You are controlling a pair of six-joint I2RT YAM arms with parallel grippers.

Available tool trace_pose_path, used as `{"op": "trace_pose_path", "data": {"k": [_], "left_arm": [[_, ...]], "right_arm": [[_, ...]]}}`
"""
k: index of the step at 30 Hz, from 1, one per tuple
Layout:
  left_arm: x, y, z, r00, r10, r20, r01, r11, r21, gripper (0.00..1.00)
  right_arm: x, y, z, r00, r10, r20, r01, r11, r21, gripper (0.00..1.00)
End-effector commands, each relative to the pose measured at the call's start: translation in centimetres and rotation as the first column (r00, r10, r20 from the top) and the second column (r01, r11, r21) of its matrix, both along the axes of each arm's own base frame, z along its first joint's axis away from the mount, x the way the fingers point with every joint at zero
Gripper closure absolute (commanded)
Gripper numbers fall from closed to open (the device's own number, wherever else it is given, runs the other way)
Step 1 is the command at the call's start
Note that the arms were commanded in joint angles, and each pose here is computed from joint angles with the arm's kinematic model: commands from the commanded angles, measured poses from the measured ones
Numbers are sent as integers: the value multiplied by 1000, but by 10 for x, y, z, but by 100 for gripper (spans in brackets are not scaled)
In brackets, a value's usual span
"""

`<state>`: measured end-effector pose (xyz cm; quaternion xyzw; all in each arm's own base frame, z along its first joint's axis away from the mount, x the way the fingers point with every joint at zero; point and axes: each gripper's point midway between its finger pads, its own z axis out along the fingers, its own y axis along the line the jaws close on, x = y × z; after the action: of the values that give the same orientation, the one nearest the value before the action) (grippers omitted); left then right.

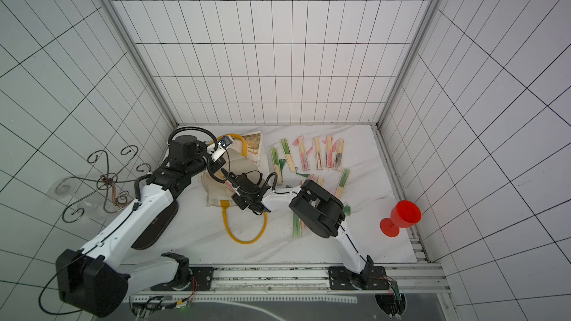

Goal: Take out the folding fans from the tote bags
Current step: Pick up the folding fan from the canvas bag.

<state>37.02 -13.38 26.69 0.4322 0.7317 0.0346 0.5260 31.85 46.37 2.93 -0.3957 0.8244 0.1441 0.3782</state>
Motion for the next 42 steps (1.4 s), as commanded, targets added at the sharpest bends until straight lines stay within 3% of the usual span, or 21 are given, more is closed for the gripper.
{"op": "trace_pose_path", "data": {"k": [1,6,15,29,42], "left_arm": [[2,-9,27,997,-35,64,37,999,-31,100],[4,-9,25,998,-33,56,35,999,-29,100],[6,-8,22,998,-23,51,24,999,-23,100],[16,3,21,997,52,49,-52,999,-7,100],[20,12,22,991,103,85,-104,994,15,100]], "right_arm": [[3,7,-8,1000,18,-2,-18,999,-40,46],[1,13,-9,998,38,-56,-38,999,5,50],[-5,8,-22,995,54,-88,-58,997,-45,72],[-33,4,17,984,117,-131,-119,993,-12,93],[-50,-9,41,981,96,-167,-103,994,-36,100]]}}
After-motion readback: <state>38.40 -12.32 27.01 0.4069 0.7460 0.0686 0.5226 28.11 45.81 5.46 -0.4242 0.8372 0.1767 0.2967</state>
